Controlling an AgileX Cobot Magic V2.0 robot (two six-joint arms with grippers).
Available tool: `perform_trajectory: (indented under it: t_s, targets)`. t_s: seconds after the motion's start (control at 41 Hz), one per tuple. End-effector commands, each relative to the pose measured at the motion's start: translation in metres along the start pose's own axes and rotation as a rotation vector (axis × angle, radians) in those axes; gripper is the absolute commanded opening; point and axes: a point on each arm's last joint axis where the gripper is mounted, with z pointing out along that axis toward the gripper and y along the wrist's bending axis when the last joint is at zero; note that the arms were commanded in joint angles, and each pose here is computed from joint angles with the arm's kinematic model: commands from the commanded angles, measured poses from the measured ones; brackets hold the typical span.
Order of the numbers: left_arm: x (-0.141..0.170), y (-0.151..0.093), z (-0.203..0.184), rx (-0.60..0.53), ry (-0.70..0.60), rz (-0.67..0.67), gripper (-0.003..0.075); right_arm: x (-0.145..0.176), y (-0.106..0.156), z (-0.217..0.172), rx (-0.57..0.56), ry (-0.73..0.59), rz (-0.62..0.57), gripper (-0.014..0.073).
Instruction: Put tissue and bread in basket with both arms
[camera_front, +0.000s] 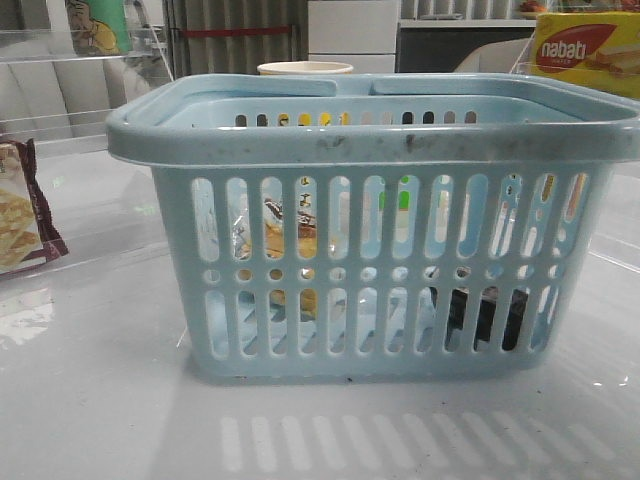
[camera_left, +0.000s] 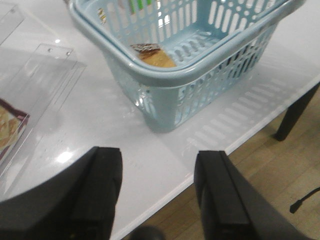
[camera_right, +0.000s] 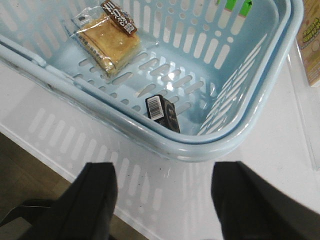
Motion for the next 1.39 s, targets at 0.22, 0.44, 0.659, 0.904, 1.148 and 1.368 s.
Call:
perform_trajectory:
  t_s: [0.22, 0.44, 0.659, 0.904, 1.148, 1.368]
  targets:
    - [0.002, 0.005, 0.002, -0.06, -0.078, -0.041, 0.0403, -0.006, -0.003, -0.017, 0.039, -0.085, -0.025, 0.0465]
    - [0.002, 0.005, 0.002, -0.059, -0.084, -0.041, 0.0403, 0.022, -0.001, -0.042, 0.039, -0.103, -0.016, 0.0349]
    - [0.002, 0.005, 0.002, -0.059, -0.084, -0.041, 0.0402, 0.045, 0.001, -0.045, 0.034, -0.094, 0.082, 0.0255]
    - [0.002, 0.005, 0.002, -0.059, -0.084, -0.041, 0.0247, 0.05, 0.001, -0.04, 0.034, -0.073, 0.082, 0.0098]
    - [0.002, 0.005, 0.002, -0.059, -0.084, -0.041, 0.0093, 0.051, 0.001, -0.04, 0.034, -0.069, 0.082, 0.0057]
    - [0.002, 0.005, 0.002, -0.059, -0.084, -0.041, 0.0091, 0.051, 0.001, -0.04, 0.034, -0.068, 0.082, 0.0057]
